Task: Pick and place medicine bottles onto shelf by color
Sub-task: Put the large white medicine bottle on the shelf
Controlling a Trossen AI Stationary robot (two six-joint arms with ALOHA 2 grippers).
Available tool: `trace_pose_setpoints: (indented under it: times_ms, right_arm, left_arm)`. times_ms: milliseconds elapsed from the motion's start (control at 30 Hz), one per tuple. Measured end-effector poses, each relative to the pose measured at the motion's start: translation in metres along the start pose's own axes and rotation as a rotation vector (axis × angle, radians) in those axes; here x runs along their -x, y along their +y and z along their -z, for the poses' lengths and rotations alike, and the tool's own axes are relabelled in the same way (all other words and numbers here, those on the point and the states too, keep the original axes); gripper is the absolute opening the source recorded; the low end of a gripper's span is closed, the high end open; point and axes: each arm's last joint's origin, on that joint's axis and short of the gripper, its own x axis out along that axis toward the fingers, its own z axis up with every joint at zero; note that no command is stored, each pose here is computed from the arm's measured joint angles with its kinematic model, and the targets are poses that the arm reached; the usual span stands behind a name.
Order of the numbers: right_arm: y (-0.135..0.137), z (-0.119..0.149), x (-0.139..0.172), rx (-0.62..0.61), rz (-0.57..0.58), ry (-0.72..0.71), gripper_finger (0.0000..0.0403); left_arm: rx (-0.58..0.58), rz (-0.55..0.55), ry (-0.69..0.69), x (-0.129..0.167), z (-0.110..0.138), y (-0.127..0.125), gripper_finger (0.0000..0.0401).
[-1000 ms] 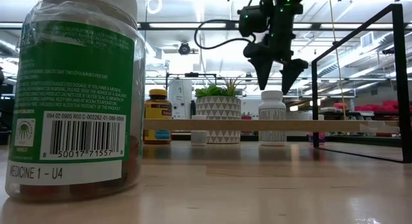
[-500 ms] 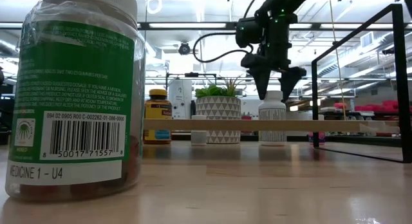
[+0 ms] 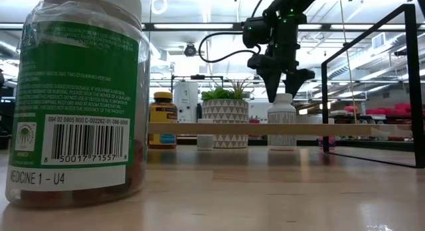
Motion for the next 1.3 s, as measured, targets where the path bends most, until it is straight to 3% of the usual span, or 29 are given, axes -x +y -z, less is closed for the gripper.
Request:
trace_pose_setpoints:
  times_ms: [267, 600, 800, 1033, 1300]
  right_arm:
    - [0.000, 0.001, 0.000, 0.000, -0.014, 0.018, 0.0266]
    - [0.010, 0.009, 0.003, 0.027, -0.125, 0.112, 0.0249]
    - [0.025, 0.015, 0.028, 0.110, -0.098, 0.085, 0.0262]
    - [0.045, 0.020, 0.073, 0.159, -0.168, 0.027, 0.0249]
    - [0.069, 0.052, 0.090, 0.271, -0.152, 0.056, 0.0253]
  left_arm:
    - [0.000, 0.000, 0.000, 0.000, 0.000, 0.000, 0.0172]
    - [0.001, 0.000, 0.000, 0.000, 0.000, 0.000, 0.0173]
    - [0.001, 0.001, -0.001, 0.000, 0.000, 0.000, 0.0172]
    - [0.035, 0.026, -0.034, 0.000, -0.003, -0.002, 0.0172]
    - [0.068, 0.069, -0.056, 0.000, -0.006, -0.005, 0.0172]
